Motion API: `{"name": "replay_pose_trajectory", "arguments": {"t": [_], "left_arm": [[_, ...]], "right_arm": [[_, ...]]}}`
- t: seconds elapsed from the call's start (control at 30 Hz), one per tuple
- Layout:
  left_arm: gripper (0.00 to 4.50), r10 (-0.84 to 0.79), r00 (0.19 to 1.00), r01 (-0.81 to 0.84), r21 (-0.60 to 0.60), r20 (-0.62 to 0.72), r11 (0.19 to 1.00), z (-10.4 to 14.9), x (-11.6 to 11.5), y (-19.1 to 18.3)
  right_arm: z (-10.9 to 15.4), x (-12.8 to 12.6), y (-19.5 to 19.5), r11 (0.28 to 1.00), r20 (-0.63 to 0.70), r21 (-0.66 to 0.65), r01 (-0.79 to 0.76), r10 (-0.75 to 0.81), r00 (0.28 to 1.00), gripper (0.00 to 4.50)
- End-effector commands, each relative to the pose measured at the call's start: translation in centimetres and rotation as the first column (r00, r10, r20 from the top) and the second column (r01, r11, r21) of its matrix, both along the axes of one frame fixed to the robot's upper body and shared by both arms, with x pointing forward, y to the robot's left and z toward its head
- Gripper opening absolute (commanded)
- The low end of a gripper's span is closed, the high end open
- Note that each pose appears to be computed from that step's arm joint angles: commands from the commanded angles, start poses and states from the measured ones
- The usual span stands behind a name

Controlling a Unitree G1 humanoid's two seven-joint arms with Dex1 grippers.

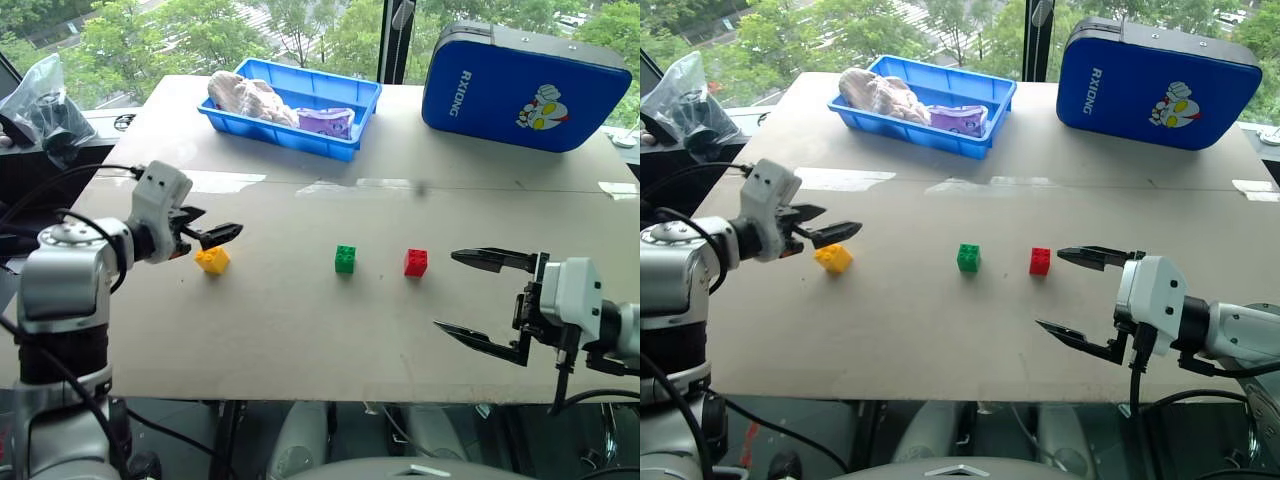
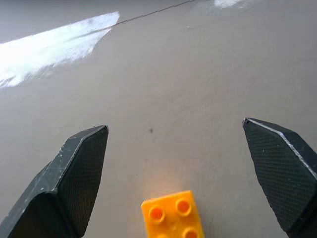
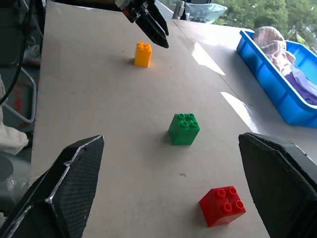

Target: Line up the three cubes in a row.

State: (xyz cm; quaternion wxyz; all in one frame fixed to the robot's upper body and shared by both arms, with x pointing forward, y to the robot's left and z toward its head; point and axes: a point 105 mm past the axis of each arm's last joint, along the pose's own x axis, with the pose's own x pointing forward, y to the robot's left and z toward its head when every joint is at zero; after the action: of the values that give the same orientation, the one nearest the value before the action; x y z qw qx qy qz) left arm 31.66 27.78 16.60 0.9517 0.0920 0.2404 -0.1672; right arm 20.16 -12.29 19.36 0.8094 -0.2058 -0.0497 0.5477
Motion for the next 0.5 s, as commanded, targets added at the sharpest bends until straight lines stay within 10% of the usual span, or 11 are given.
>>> {"name": "replay_pose_trajectory", "arguments": {"t": [0.03,0.5], "left_arm": [[4.44,0.050,0.999,-0.050,0.000,-0.007,0.999,0.2,-1.4,-0.2],[4.44,0.121,0.991,-0.116,0.075,-0.062,0.990,-3.0,-1.0,0.3]], "right_arm": [[0.3,-0.2,0.5,0.999,0.028,0.003,-0.047,0.047,0.999,4.50],[0.0,-0.2,0.1,0.999,0.032,-0.021,-0.045,0.046,0.998,4.50]]}}
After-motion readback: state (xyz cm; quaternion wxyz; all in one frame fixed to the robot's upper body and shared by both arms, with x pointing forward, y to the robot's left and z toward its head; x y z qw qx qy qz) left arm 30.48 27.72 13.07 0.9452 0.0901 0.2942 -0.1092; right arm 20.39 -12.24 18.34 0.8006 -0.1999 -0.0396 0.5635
